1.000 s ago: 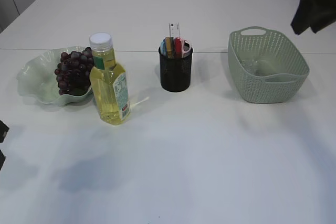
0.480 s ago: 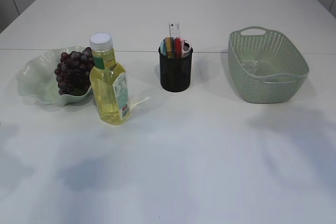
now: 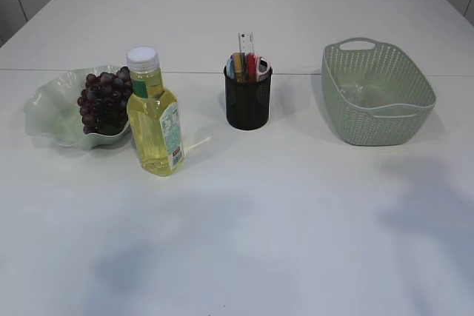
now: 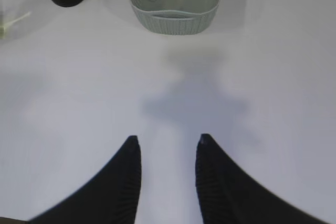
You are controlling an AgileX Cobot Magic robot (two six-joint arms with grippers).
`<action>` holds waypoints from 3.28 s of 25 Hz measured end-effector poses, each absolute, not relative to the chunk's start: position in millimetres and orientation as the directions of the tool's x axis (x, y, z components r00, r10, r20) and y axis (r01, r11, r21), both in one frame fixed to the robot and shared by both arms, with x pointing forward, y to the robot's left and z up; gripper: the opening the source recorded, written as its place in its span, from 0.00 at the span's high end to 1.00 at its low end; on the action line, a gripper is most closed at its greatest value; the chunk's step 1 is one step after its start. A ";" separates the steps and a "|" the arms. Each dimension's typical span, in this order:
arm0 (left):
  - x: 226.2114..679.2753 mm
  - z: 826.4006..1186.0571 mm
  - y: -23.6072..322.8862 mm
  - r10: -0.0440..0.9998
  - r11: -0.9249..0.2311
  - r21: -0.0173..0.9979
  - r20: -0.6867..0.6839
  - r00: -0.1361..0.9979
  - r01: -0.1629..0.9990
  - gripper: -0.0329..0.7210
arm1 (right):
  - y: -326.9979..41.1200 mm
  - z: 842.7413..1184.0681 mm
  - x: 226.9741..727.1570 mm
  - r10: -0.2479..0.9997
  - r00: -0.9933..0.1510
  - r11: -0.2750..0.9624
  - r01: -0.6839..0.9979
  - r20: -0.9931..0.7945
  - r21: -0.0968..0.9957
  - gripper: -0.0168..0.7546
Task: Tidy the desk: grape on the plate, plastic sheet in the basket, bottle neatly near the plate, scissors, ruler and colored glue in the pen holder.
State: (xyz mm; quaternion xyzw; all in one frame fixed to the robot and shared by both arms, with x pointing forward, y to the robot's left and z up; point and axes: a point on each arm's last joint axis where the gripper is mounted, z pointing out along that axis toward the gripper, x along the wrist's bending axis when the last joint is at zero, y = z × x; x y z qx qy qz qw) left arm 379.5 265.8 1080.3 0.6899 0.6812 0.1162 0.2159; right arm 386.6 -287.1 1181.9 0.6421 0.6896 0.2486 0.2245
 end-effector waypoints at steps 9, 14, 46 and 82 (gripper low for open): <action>311.3 1108.2 287.7 0.994 0.014 0.620 -0.095 0.057 0.784 0.55 | -292.9 1206.7 308.3 0.998 -0.057 0.011 0.621 0.031 0.784 0.60; 278.0 1112.8 297.7 0.995 0.021 0.686 -0.086 0.053 0.728 0.46 | -295.3 1213.1 263.7 0.997 -0.054 -0.026 0.510 0.062 0.860 0.60; 208.2 1077.2 314.1 0.989 0.068 0.847 -0.128 0.078 0.527 0.33 | -290.8 1123.4 164.3 0.976 -0.216 0.051 0.302 0.016 0.952 0.54; 224.0 1058.4 313.8 0.994 0.045 0.840 -0.089 0.056 0.540 0.37 | -297.3 1048.2 215.0 0.990 -0.136 0.106 0.582 -0.032 0.806 0.54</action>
